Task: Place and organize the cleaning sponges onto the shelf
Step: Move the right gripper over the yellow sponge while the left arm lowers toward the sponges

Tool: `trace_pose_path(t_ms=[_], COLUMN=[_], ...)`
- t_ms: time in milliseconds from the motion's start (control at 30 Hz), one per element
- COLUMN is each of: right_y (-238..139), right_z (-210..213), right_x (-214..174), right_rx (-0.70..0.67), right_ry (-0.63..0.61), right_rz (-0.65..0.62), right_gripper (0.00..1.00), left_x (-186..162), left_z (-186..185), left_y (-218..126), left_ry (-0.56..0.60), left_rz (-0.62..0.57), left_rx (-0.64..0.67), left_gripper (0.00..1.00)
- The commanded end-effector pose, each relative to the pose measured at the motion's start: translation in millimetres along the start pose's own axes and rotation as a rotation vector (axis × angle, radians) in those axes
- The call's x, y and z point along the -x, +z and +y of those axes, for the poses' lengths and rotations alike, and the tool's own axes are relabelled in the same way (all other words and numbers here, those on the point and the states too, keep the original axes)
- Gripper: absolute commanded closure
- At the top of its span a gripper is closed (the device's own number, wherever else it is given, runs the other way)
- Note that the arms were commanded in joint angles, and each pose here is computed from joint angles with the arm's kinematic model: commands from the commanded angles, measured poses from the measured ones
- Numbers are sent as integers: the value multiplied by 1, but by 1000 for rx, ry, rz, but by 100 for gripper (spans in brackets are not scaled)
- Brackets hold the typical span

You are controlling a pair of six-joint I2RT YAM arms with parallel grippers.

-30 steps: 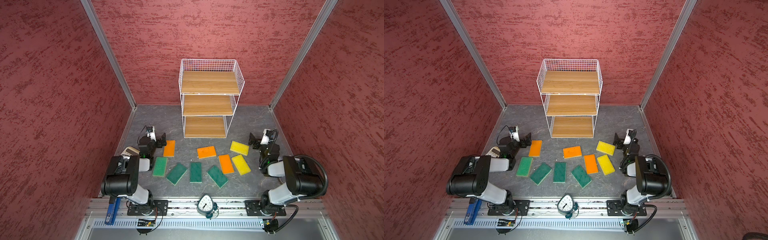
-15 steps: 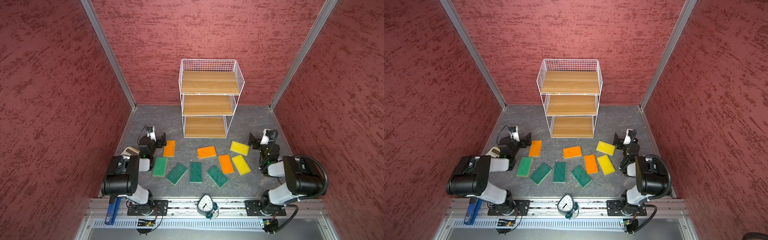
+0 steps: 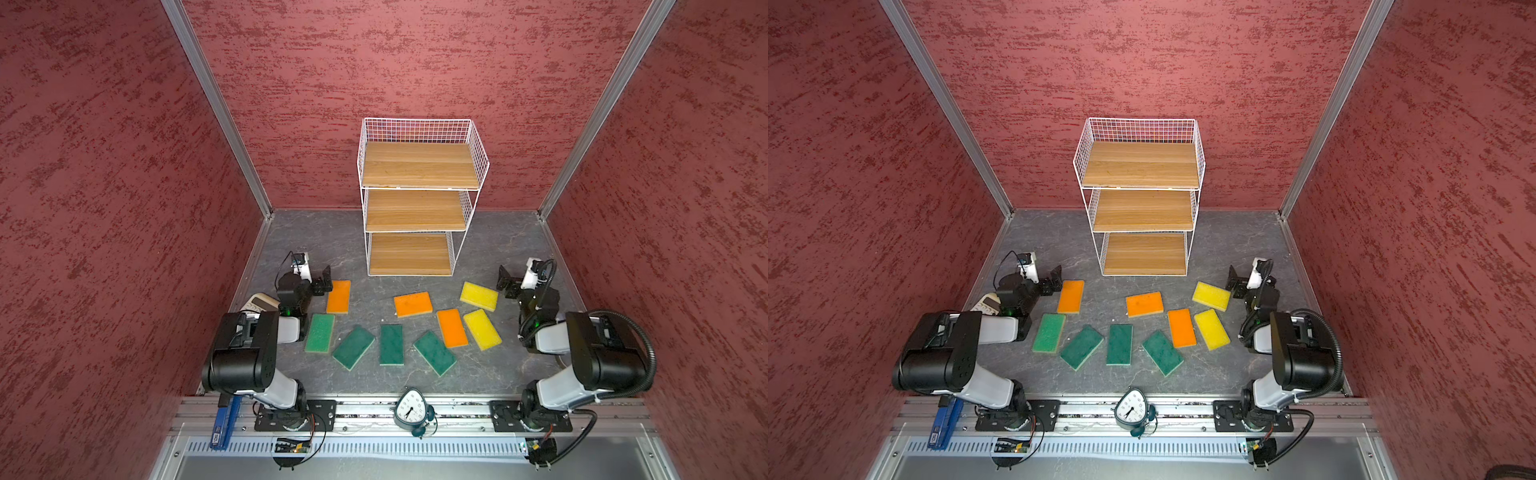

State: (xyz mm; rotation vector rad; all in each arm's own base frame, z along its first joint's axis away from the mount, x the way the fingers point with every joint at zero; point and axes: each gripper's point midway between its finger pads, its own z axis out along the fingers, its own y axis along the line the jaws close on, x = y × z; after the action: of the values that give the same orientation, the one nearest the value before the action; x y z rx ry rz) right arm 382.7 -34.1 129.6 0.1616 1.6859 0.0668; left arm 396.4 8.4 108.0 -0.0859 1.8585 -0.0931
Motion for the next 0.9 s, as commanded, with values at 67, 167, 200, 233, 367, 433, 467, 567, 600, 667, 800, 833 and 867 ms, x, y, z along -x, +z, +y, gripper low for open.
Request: trace_pose_path(t_ms=[67,167,200,233,367,433,467,567,600,667,800,833,867], right_y=[-2,-5,-7,-7,-4,-7,-10,-18,-19,-19,-28,-31,-33], right_z=[-3,-4,-5,-7,-16,-14,-13,-18,-23,-22,-11,-8,-5], right_x=[20,40,45,49,65,75,80,89,88,86,86,85,84], right_rx=[-35,-57,-68,-84,-161,-161,-159,-208,-244,-257,-256,-251,-246], right_ry=[-7,-1,2,15,75,94,103,165,190,210,219,225,231], right_rz=[-31,-48,-51,-49,28,13,-2,-12,17,71,102,108,119], right_gripper=[1,1,1,1,1,1,1,1,1,1,1,1,1], left_x=[30,48,54,59,69,76,79,90,92,96,92,90,87], left_z=[7,10,11,14,12,12,11,2,-2,-9,-10,-10,-12], left_y=[-14,-24,-27,-29,-43,-53,-57,-71,-75,-82,-96,-100,-102], left_ry=[-14,-13,-19,-27,-49,-52,-47,-47,-45,-44,-73,-91,-103], left_rz=[-55,-63,-65,-52,-19,-37,-44,-81,-82,-79,-23,-2,22], left_rx=[70,131,157,188,245,311,336,378,375,376,407,408,401], left_gripper=[1,1,1,1,1,1,1,1,1,1,1,1,1])
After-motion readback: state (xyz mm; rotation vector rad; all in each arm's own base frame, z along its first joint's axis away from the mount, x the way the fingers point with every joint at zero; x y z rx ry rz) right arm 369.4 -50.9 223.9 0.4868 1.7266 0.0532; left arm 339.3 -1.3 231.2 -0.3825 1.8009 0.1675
